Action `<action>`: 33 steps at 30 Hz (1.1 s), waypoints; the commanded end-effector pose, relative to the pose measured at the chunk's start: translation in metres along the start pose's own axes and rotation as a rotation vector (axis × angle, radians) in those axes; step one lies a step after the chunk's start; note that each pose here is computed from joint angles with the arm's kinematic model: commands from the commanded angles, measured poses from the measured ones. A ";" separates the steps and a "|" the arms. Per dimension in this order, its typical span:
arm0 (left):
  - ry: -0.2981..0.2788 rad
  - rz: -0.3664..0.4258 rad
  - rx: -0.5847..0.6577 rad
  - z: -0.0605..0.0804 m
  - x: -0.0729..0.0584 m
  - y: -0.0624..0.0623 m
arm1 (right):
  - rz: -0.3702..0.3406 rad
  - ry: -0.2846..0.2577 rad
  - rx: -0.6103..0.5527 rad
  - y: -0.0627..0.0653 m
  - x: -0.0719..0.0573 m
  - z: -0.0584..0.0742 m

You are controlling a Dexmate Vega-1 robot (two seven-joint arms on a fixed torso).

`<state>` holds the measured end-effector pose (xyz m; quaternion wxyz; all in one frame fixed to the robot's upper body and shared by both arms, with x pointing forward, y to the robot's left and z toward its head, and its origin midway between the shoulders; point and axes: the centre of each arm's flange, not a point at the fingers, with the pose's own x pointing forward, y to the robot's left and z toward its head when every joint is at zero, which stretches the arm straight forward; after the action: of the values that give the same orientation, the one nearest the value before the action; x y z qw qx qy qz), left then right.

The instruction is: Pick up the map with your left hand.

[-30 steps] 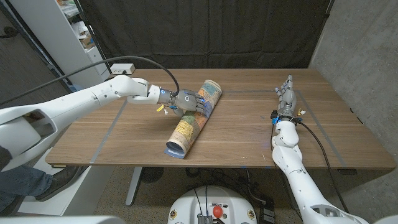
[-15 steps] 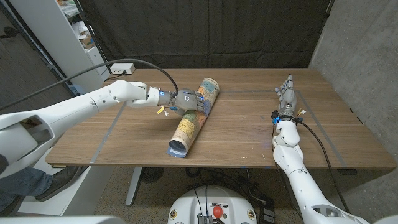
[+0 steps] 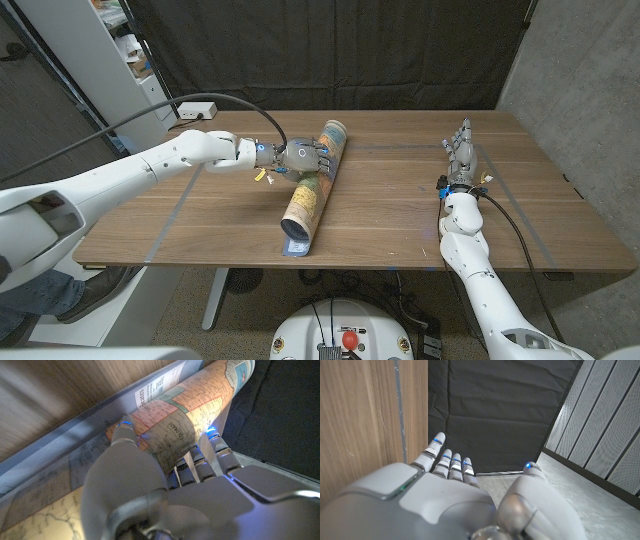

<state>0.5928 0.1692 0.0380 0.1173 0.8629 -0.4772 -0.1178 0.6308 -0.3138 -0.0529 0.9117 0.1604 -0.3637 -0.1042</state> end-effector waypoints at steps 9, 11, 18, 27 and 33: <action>0.075 0.018 -0.022 -0.010 -0.007 0.009 | 0.006 -0.013 0.006 0.003 0.000 0.007; 0.082 0.023 -0.027 -0.011 -0.008 0.010 | 0.007 -0.015 0.006 0.004 -0.001 0.007; 0.089 0.040 -0.019 -0.013 -0.010 0.015 | 0.008 -0.020 0.006 0.005 -0.002 0.010; 0.104 0.047 -0.025 -0.018 -0.014 0.021 | 0.008 -0.020 0.003 0.006 -0.001 0.012; 0.118 0.057 -0.027 -0.019 -0.016 0.024 | 0.013 -0.024 0.004 0.009 -0.001 0.015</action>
<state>0.5773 0.1717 0.0594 0.1537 0.8558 -0.4877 -0.0787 0.6229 -0.3107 -0.0439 0.9082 0.1604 -0.3731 -0.1013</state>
